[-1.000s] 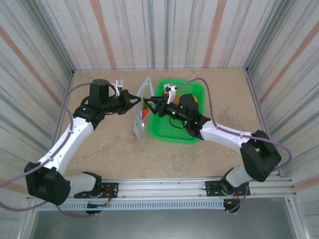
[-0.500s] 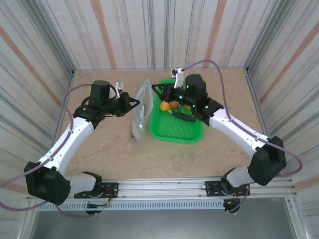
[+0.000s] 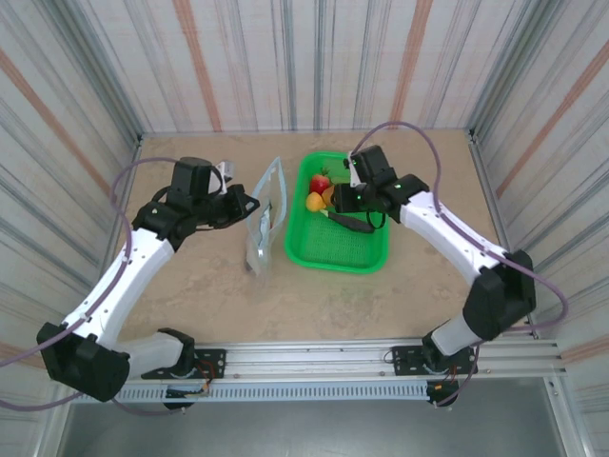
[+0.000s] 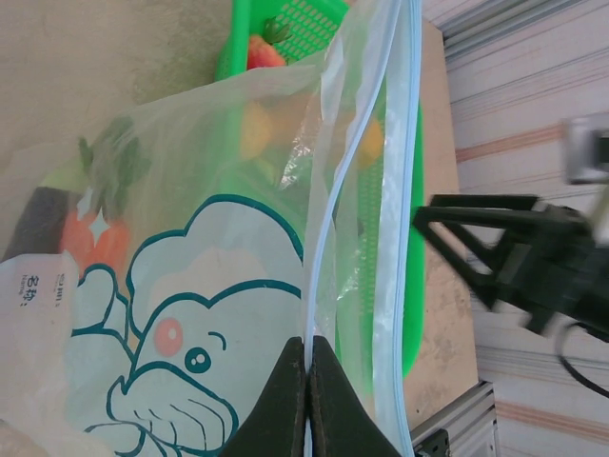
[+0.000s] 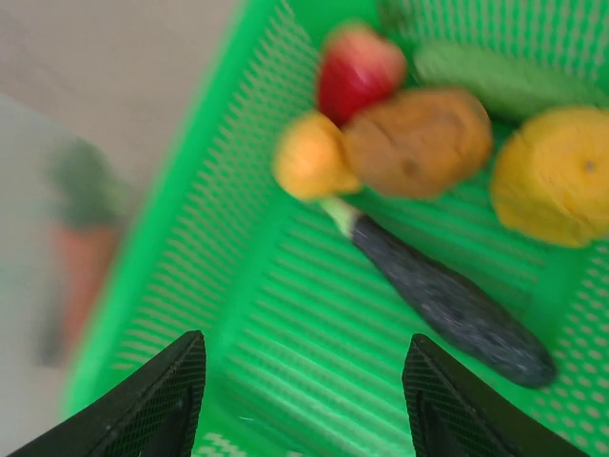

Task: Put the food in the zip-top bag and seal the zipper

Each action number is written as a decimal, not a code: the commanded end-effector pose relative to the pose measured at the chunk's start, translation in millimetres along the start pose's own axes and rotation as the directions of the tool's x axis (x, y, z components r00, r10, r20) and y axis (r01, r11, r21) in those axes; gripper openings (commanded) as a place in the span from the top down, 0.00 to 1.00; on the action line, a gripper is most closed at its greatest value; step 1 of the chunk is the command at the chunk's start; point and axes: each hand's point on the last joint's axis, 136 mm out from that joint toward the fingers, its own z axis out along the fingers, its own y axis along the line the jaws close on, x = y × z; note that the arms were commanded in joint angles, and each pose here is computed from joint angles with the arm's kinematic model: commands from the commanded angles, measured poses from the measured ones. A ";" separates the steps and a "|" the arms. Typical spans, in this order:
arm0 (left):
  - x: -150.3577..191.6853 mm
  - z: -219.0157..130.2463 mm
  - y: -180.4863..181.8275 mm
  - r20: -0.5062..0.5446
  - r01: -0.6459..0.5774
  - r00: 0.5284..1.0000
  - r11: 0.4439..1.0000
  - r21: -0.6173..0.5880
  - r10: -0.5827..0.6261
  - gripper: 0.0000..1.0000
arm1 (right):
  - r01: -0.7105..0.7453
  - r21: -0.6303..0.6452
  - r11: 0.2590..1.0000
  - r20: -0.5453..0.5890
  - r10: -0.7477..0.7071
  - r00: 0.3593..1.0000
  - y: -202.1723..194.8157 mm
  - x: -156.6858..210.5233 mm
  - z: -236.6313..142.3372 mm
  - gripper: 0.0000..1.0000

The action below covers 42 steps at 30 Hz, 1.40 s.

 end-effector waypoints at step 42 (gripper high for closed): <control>10.0 -28.2 13.9 -0.042 0.069 0.997 0.997 -0.025 -0.070 1.00 | 0.340 0.049 0.939 -0.015 -0.339 0.941 15.2 -13.2 68.1 0.79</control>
